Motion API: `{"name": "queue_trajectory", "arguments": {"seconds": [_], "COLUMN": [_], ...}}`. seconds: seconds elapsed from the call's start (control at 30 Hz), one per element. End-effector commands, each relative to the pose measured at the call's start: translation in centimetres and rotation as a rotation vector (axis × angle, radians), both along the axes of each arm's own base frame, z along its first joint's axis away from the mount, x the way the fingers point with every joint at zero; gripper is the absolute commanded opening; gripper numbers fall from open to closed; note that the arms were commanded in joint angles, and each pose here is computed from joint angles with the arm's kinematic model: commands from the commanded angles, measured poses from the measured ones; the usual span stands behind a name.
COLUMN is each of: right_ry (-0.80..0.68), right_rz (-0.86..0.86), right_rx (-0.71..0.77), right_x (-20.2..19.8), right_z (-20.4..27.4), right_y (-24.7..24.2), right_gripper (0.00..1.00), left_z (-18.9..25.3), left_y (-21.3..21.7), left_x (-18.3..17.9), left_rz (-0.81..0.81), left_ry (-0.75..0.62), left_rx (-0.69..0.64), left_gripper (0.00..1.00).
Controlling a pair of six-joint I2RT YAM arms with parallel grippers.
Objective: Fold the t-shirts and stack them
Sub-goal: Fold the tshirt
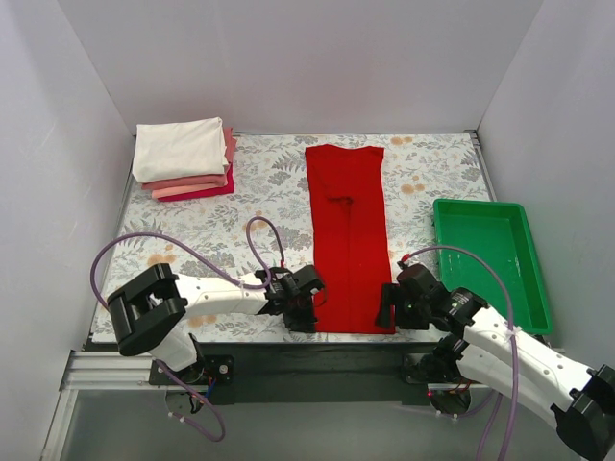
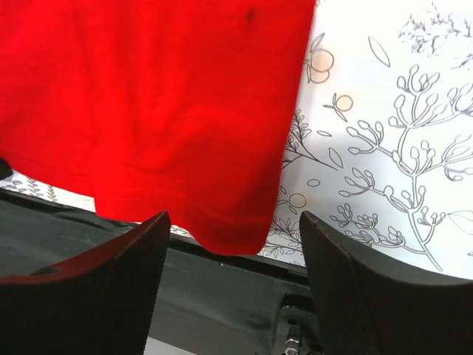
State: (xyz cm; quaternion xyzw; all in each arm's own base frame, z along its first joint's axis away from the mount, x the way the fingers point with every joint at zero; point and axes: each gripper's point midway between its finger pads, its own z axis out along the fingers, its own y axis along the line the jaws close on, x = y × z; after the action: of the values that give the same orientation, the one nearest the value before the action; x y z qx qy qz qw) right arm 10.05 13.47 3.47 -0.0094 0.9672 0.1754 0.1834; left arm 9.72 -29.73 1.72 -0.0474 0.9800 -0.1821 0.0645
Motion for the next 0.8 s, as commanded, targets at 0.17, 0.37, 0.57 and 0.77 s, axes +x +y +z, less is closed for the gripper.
{"name": "queue_trajectory", "arguments": {"seconds": [0.17,0.37,0.57,0.77], "right_ry": [0.065,0.1,0.138,0.142], "right_rz": [-0.009,0.004,0.036,0.034], "right_rx": [-0.018,-0.027,-0.015,0.019], "right_x": [-0.4,-0.8,-1.6,-2.1], "right_z": [-0.7,-1.0,-1.0,-0.3], "right_y": [0.2,0.3,0.6,0.8], "right_gripper": [0.64,0.39,0.19,0.14], "left_z": [-1.0,-0.9,-0.6,-0.8], "left_y": [2.9,3.2,3.9,4.6], "left_x": [-0.2,-0.3,-0.1,-0.5], "left_rz": [0.052,0.066,0.092,0.102], "left_ry": [-0.019,-0.018,-0.037,-0.035], "left_rx": [0.097,0.094,0.095,0.094], "left_gripper": [0.0,0.0,0.0,0.0]}}
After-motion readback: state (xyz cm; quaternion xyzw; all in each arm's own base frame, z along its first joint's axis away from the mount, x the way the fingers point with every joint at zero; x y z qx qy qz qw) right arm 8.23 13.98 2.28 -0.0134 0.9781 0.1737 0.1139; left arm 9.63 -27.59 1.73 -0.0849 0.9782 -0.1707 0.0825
